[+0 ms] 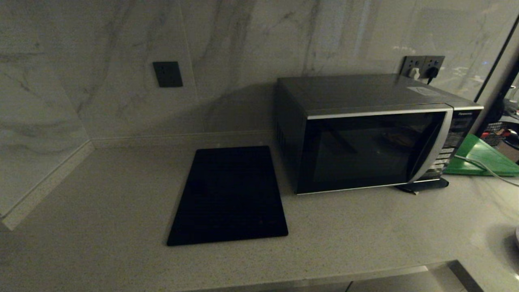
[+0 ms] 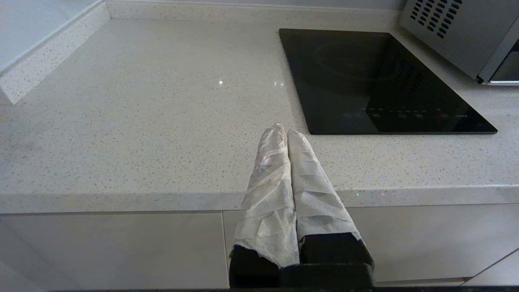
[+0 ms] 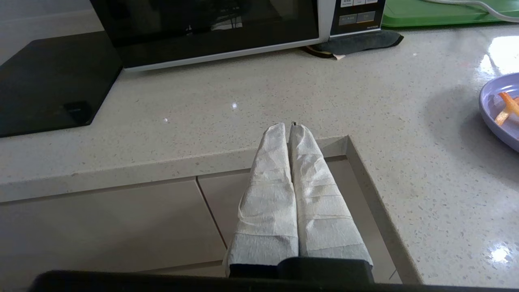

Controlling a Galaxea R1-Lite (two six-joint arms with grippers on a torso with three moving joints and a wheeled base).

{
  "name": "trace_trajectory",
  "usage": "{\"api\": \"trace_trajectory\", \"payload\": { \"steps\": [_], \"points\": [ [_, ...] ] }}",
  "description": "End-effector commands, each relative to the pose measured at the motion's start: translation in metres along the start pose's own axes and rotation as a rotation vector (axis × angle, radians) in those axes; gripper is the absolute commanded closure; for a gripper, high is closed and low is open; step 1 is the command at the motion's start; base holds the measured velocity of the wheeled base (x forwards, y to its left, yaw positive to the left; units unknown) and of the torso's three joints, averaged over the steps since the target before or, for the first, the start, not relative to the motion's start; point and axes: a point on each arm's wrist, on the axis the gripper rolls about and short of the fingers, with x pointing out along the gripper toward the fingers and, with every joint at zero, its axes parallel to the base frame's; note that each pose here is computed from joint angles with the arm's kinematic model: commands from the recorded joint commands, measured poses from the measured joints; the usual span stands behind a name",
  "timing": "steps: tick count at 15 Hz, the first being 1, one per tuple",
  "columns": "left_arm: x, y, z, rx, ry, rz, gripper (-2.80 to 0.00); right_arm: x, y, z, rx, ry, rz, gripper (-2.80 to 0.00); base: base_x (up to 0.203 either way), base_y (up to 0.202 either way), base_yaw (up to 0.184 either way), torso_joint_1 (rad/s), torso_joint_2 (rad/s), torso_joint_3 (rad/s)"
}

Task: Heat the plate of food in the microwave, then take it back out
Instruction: Open the microwave oven

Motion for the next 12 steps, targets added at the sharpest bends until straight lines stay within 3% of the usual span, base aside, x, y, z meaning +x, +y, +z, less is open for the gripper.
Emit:
{"api": "trace_trajectory", "payload": {
  "steps": [1,5,10,12],
  "points": [
    [0.0,0.0,0.0,-0.001,0.001,0.002,0.0,0.0,0.0,0.0,0.0,0.003,-0.001,0.0,0.0,0.0,0.0,0.0,0.0,0.0],
    [0.0,0.0,0.0,-0.001,0.001,0.002,0.0,-0.002,0.001,0.007,0.011,-0.024,0.001,0.0,0.0,0.0,0.0,0.0,0.0,0.0],
    [0.0,0.0,0.0,-0.001,0.001,0.002,0.0,-0.028,0.009,0.074,0.037,-0.149,0.025,0.0,0.0,0.0,0.0,0.0,0.0,0.0],
    [0.0,0.0,0.0,-0.001,0.001,0.002,0.0,-0.036,0.013,0.103,0.051,-0.153,0.025,0.0,0.0,0.0,0.0,0.0,0.0,0.0]
  ]
}}
